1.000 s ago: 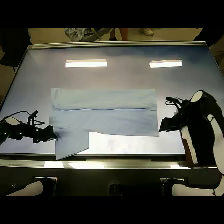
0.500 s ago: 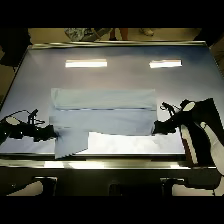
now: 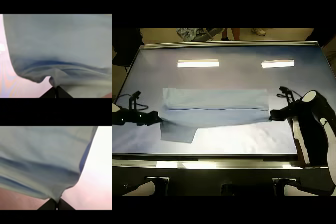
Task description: Fold the shirts.
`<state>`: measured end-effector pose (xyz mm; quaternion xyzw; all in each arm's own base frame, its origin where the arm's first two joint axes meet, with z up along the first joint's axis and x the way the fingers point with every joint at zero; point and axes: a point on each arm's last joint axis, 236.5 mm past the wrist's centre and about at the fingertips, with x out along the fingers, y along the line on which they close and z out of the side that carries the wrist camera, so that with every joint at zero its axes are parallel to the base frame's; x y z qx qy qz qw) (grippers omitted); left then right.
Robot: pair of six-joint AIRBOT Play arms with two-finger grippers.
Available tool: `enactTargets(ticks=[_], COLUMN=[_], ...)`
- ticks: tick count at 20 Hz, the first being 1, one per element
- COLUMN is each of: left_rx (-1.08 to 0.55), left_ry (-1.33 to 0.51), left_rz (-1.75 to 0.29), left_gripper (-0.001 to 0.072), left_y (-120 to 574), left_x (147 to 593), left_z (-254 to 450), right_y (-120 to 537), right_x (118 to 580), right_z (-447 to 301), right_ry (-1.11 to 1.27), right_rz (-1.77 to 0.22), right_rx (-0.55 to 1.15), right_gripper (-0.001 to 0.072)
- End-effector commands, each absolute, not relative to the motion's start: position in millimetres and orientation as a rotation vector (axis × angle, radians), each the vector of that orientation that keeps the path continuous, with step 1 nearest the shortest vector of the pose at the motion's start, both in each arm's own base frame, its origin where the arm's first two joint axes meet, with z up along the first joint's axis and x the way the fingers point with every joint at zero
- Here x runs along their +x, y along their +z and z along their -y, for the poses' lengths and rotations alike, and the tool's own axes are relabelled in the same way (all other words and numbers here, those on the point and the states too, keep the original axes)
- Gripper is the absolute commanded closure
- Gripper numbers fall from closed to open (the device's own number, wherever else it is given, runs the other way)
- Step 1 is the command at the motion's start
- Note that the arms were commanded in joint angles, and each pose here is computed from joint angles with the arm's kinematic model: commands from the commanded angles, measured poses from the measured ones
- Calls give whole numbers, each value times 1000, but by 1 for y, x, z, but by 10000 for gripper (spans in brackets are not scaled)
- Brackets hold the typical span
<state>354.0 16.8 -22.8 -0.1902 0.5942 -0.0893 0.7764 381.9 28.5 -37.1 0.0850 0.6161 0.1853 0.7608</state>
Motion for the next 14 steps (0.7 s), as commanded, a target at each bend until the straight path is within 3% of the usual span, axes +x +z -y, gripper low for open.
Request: enactTargets(ticks=[1, 8, 11, 14], left_rx=[-393, -507, -539, -576], left_ry=[-176, -208, -208, -214], left_rz=[-1151, -1028, -1086, -1208], left_gripper=[681, 680, 679, 678], left_y=[16, 26, -16, -60], left_x=[416, 548, 565, 551], left_z=[-22, -21, -13, -5], right_y=[-3, -11, -40, -76], right_x=[441, 555, 568, 563], right_z=[-15, -4, -13, -32], right_ry=[340, 254, 246, 270], right_rz=[-1198, -992, -990, -1060], right_rx=[169, 321, 381, 372], right_gripper=[672, 671, 670, 668])
